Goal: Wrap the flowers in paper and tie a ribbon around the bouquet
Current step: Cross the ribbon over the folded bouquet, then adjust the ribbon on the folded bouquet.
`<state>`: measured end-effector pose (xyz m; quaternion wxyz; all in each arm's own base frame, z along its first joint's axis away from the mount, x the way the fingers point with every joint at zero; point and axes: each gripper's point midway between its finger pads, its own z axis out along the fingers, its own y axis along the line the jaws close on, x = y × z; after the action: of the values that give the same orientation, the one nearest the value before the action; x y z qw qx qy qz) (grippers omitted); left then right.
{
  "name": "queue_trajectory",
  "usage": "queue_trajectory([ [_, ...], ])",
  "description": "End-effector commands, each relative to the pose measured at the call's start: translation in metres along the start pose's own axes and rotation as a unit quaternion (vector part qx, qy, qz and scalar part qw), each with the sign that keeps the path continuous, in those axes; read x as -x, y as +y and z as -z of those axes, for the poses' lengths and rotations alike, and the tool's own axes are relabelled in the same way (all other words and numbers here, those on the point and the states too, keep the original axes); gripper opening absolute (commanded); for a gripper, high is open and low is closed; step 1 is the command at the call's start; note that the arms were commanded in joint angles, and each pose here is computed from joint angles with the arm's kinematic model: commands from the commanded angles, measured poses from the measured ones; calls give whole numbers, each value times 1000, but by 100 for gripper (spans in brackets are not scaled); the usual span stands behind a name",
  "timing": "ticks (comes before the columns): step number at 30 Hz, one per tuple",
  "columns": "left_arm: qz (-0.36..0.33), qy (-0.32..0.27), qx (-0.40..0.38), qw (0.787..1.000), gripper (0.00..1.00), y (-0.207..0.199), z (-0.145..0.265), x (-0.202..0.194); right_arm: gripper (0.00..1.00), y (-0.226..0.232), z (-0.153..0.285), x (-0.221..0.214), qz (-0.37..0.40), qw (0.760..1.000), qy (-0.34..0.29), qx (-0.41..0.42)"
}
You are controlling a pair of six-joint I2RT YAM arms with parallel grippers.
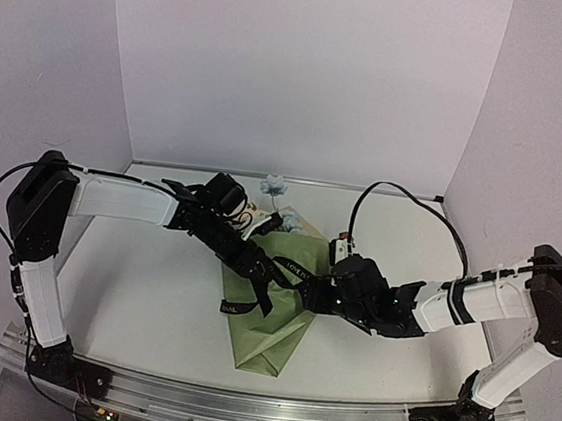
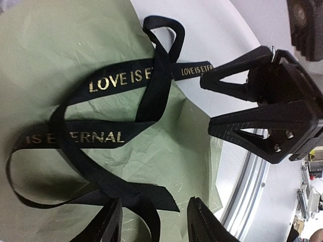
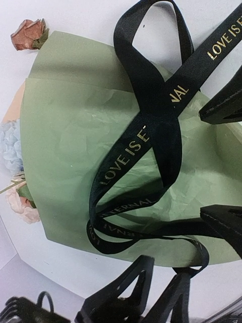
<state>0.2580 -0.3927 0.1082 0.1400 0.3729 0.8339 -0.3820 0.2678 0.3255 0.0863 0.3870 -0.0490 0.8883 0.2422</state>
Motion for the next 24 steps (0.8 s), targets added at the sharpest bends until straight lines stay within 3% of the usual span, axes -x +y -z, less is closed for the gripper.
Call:
queue_trajectory([
  [1,-4,-81,15,997,48,-5,39,33,57,1,10,13,19,1000,-17,-5],
  [7,65,-108,132,983,49,37,59,33,58,-3,15,15,35,999,-19,-14],
  [12,118,-75,214,967,53,70,56,17,60,-13,28,20,54,998,-27,-34],
  [24,98,-33,251,962,58,70,23,23,77,-56,60,14,113,989,8,-94],
])
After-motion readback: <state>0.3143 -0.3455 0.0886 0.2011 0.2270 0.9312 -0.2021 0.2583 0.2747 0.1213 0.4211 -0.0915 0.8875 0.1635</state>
